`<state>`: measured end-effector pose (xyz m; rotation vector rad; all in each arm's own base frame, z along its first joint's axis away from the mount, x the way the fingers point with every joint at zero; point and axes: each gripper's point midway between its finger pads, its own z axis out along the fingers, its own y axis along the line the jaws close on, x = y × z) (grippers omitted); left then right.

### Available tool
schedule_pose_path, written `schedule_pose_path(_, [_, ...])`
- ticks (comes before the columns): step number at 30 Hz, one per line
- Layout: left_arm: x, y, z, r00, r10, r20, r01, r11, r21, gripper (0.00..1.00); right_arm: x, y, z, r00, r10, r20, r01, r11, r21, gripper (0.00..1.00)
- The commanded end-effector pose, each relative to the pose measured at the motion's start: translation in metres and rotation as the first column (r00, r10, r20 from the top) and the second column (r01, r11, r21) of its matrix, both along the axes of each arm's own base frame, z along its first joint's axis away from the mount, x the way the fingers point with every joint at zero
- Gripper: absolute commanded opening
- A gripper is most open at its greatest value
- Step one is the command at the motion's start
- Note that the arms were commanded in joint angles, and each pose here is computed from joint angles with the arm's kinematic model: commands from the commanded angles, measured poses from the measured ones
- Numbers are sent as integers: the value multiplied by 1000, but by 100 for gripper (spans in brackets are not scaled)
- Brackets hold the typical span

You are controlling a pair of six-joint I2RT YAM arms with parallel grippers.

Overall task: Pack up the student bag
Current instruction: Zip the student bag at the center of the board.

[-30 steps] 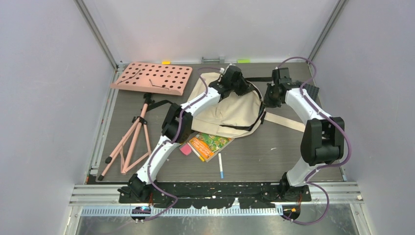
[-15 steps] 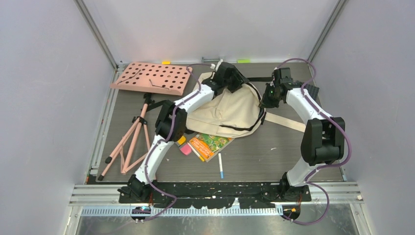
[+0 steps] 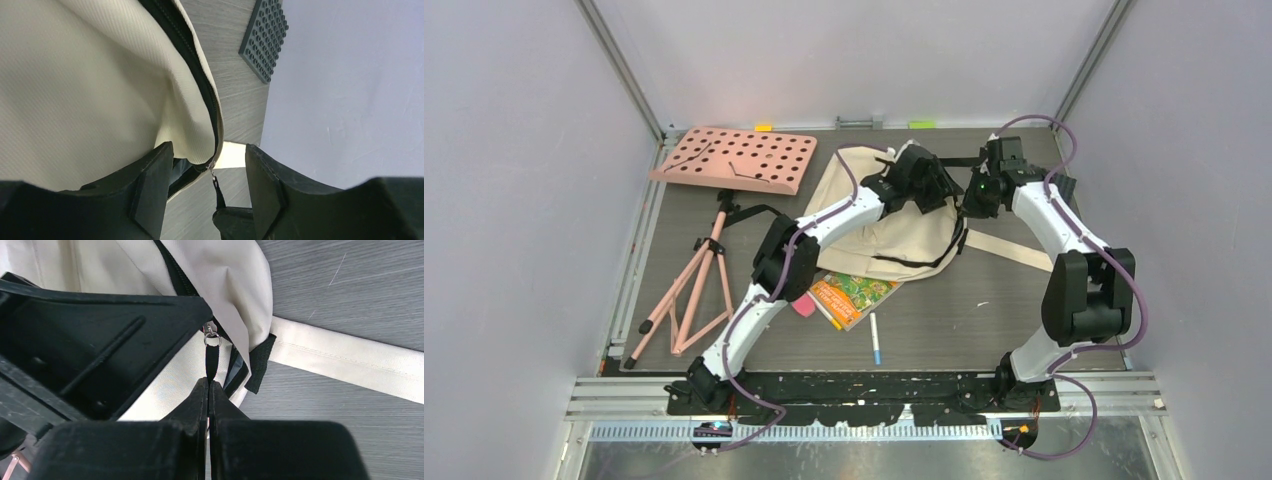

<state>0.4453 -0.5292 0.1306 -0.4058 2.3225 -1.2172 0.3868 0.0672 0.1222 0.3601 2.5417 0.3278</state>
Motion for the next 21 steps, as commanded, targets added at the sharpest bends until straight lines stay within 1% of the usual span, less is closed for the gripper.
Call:
schedule_pose_path(1, [-8, -8, 28, 1000, -20, 8, 20, 999, -26, 55, -4, -2, 19, 999, 0, 48, 1, 1000, -10, 1])
schedule_pose_path(4, [-8, -7, 22, 1000, -14, 0, 14, 1000, -11, 49, -3, -2, 19, 999, 1, 52, -1, 1000, -12, 1])
schedule_pose_path(6, [-5, -6, 20, 1000, -6, 9, 6, 1000, -4, 37, -3, -3, 19, 999, 1, 51, 0, 1000, -19, 1])
schedule_pose_path(7, [-3, -7, 21, 1000, -7, 18, 7, 1000, -1, 33, -4, -5, 18, 999, -1, 49, 2, 1000, -26, 1])
schedule_pose_path(9, [2, -8, 23, 999, -12, 46, 12, 1000, 9, 29, -6, -8, 16, 999, -4, 42, 6, 999, -42, 1])
schedule_pose_path(11, [7, -10, 23, 998, -15, 67, 14, 1000, 13, 28, -10, -11, 16, 999, -6, 39, 8, 998, -58, 1])
schedule_pose_path(12, [10, -10, 23, 997, -13, 75, 12, 1000, 11, 26, -12, -12, 14, 999, -7, 33, 9, 998, -64, 1])
schedule_pose_path(17, [17, -10, 21, 995, -20, 98, 20, 1000, -1, 8, -24, -22, 5, 1000, -17, -4, 17, 993, -116, 1])
schedule_pose_path(19, [18, -10, 20, 994, -29, 106, 30, 1000, 0, 1, -29, -30, 1, 999, -41, -23, 37, 987, -155, 1])
schedule_pose_path(21, [22, -7, 23, 992, -30, 123, 30, 1000, 3, 0, -34, -34, -3, 998, -57, -39, 50, 984, -173, 1])
